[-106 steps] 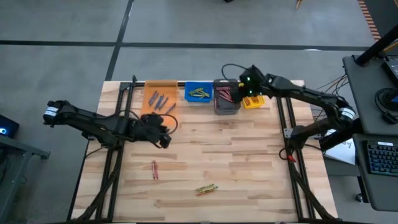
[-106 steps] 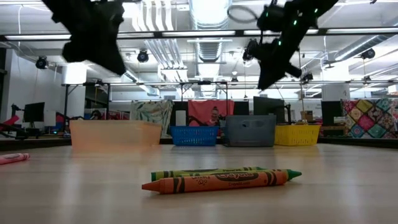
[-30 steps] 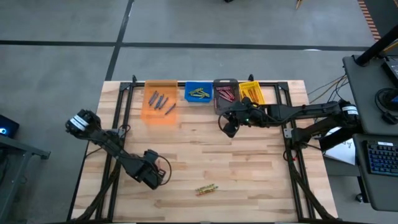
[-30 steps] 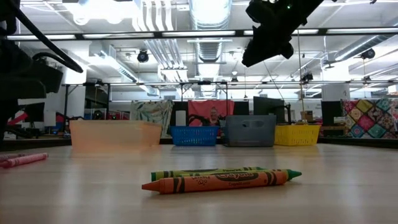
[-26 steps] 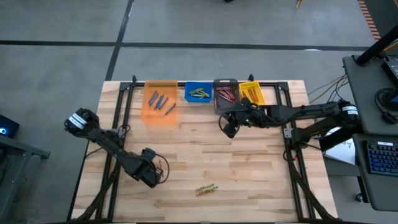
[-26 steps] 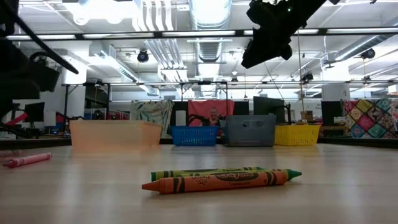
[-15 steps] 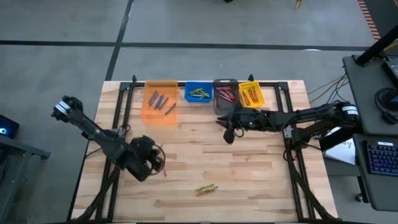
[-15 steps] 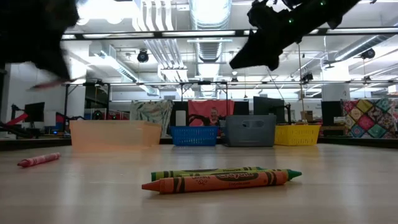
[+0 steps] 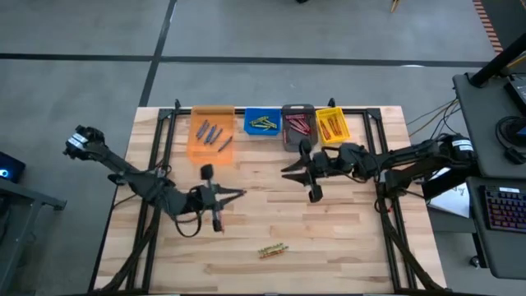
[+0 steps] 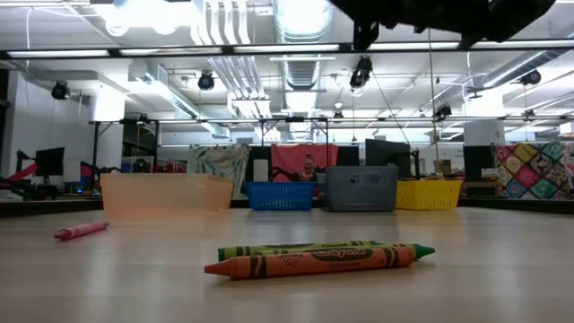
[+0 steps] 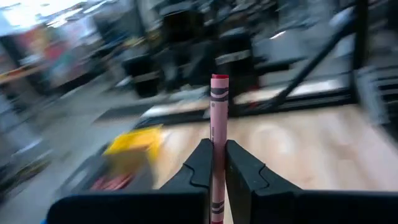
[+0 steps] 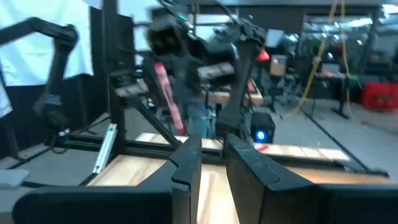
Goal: Sort crayons
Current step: Put the red crayon into the black bin
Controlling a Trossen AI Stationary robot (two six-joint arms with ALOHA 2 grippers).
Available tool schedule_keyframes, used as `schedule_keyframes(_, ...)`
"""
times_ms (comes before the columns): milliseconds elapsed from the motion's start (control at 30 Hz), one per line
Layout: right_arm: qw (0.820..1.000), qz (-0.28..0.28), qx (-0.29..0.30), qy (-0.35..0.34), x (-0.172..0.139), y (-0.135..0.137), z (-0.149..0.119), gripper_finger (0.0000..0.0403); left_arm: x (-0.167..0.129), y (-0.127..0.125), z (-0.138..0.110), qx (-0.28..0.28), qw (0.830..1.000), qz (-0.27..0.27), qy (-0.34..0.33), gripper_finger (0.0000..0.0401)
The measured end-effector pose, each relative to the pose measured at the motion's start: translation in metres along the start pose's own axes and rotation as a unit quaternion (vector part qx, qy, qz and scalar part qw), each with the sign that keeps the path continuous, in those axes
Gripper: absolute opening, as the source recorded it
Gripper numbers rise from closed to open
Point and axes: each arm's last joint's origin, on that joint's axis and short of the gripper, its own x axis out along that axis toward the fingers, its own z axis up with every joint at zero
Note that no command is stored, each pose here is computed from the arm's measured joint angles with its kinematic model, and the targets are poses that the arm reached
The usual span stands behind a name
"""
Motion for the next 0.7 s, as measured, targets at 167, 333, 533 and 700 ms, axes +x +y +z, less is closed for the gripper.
schedule_keyframes(167, 0.999, 0.027, -0.036, -0.017, 0.004, 0.018, 0.005, 0.0063, 0.022, 0.014, -0.028, -0.060, 0.997, -0.018, -0.042, 0.0000)
schedule_keyframes(333, 0.999, 0.010, -0.044, -0.022, 0.006, 0.026, 0.008, 0.0063, 0.038, 0.019, -0.056, -0.127, 0.988, 0.014, -0.091, 0.0000)
schedule_keyframes(533, 0.999, 0.007, -0.042, -0.030, 0.012, 0.026, 0.012, 0.0063, 0.049, 0.014, -0.062, -0.108, 0.984, 0.031, -0.136, 0.0000)
schedule_keyframes(700, 0.999, 0.009, -0.048, -0.003, 0.034, 0.025, 0.000, 0.0063, 0.062, 0.006, -0.057, -0.075, 0.987, 0.027, -0.138, 0.0000)
